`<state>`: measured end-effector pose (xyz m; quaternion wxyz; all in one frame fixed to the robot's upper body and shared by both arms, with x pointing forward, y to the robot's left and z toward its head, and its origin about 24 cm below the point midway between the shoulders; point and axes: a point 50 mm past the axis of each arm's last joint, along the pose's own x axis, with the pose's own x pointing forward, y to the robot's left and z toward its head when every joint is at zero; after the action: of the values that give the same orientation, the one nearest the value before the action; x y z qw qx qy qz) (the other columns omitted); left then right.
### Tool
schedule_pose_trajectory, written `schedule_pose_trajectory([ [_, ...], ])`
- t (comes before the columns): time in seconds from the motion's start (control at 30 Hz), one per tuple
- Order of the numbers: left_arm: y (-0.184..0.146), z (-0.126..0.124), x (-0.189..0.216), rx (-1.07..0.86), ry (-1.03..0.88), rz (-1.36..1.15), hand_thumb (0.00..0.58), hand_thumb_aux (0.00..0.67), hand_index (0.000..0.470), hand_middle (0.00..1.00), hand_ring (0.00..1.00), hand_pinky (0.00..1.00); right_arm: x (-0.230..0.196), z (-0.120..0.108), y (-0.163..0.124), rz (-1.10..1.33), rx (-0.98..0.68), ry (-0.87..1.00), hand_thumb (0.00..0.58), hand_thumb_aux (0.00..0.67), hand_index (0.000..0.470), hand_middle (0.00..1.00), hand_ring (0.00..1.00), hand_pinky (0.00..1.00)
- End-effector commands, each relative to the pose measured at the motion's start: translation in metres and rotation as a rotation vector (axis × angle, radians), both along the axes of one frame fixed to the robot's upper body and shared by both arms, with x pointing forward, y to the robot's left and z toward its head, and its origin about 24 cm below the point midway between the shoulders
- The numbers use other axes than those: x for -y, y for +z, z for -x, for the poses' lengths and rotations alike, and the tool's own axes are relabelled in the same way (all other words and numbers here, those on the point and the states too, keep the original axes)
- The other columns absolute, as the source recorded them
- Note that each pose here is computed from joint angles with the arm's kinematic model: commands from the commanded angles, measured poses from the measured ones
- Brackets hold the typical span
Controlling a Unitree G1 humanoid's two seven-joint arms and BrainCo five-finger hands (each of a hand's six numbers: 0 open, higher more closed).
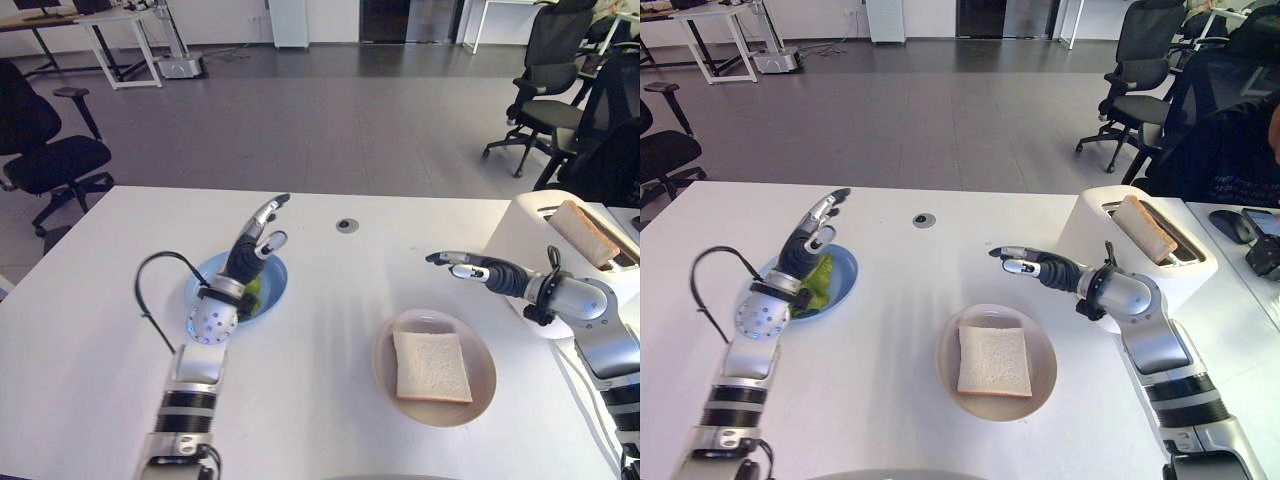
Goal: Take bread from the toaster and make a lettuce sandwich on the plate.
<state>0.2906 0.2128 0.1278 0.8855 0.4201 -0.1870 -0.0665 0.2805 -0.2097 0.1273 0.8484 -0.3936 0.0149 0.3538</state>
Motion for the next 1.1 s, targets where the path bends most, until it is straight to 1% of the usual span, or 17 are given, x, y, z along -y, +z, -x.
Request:
schedule_pose_trajectory([
  [0.03, 0.000, -0.002, -0.030, -0.003, 0.184, -0.472, 0.000, 0.000, 0.000, 0.00, 0.00, 0.00, -0.004, -0.001, 0.002, 0.000, 0.017, 0.011, 0.000, 0.000, 0.000, 0.00, 0.00, 0.00],
  [0.13, -0.005, 0.000, -0.046, -0.018, 0.289, -0.712, 0.000, 0.000, 0.000, 0.00, 0.00, 0.00, -0.007, -0.003, 0.006, -0.010, 0.049, 0.015, 0.000, 0.000, 0.000, 0.00, 0.00, 0.00],
  [0.2, -0.011, -0.002, -0.054, -0.052, 0.330, -0.782, 0.000, 0.000, 0.000, 0.00, 0.00, 0.00, -0.007, -0.004, 0.011, -0.024, 0.079, 0.009, 0.000, 0.000, 0.000, 0.00, 0.00, 0.00],
  [0.27, -0.022, -0.002, -0.062, -0.145, 0.373, -0.836, 0.000, 0.000, 0.000, 0.00, 0.00, 0.00, -0.007, -0.004, 0.014, -0.031, 0.094, 0.008, 0.000, 0.000, 0.000, 0.00, 0.00, 0.00],
  [0.43, -0.065, 0.002, -0.078, -0.424, 0.411, -0.871, 0.000, 0.000, 0.000, 0.00, 0.00, 0.00, -0.010, -0.003, 0.015, -0.036, 0.103, 0.024, 0.000, 0.000, 0.000, 0.00, 0.00, 0.00],
  [0.57, -0.090, 0.004, -0.076, -0.535, 0.380, -0.869, 0.000, 0.000, 0.000, 0.00, 0.00, 0.00, -0.011, -0.001, 0.015, -0.036, 0.105, 0.032, 0.000, 0.000, 0.000, 0.00, 0.00, 0.00],
  [0.6, -0.094, 0.004, -0.075, -0.553, 0.364, -0.848, 0.466, 0.373, 0.262, 0.00, 0.00, 0.00, -0.012, -0.001, 0.015, -0.037, 0.106, 0.034, 0.000, 0.000, 0.000, 0.00, 0.00, 0.00],
  [0.63, -0.098, 0.004, -0.075, -0.574, 0.357, -0.827, 0.580, 0.670, 0.470, 0.00, 0.00, 0.00, -0.012, -0.002, 0.016, -0.039, 0.108, 0.036, 0.000, 0.000, 0.000, 0.00, 0.00, 0.00],
  [0.73, -0.098, 0.002, -0.067, -0.543, 0.326, -0.783, 0.580, 0.670, 0.470, 0.00, 0.00, 0.00, -0.013, -0.002, 0.017, -0.042, 0.114, 0.037, 0.000, 0.000, 0.000, 0.00, 0.00, 0.00],
  [0.9, -0.080, -0.006, -0.054, -0.346, 0.304, -0.760, 0.580, 0.670, 0.470, 0.00, 0.00, 0.00, -0.013, -0.005, 0.014, -0.030, 0.105, 0.028, 0.000, 0.000, 0.000, 0.00, 0.00, 0.00],
  [1.1, -0.044, -0.010, -0.034, -0.094, 0.255, -0.725, 0.580, 0.670, 0.470, 0.00, 0.00, 0.00, -0.014, -0.006, 0.010, -0.024, 0.093, 0.023, 0.000, 0.000, 0.000, 0.00, 0.00, 0.00],
])
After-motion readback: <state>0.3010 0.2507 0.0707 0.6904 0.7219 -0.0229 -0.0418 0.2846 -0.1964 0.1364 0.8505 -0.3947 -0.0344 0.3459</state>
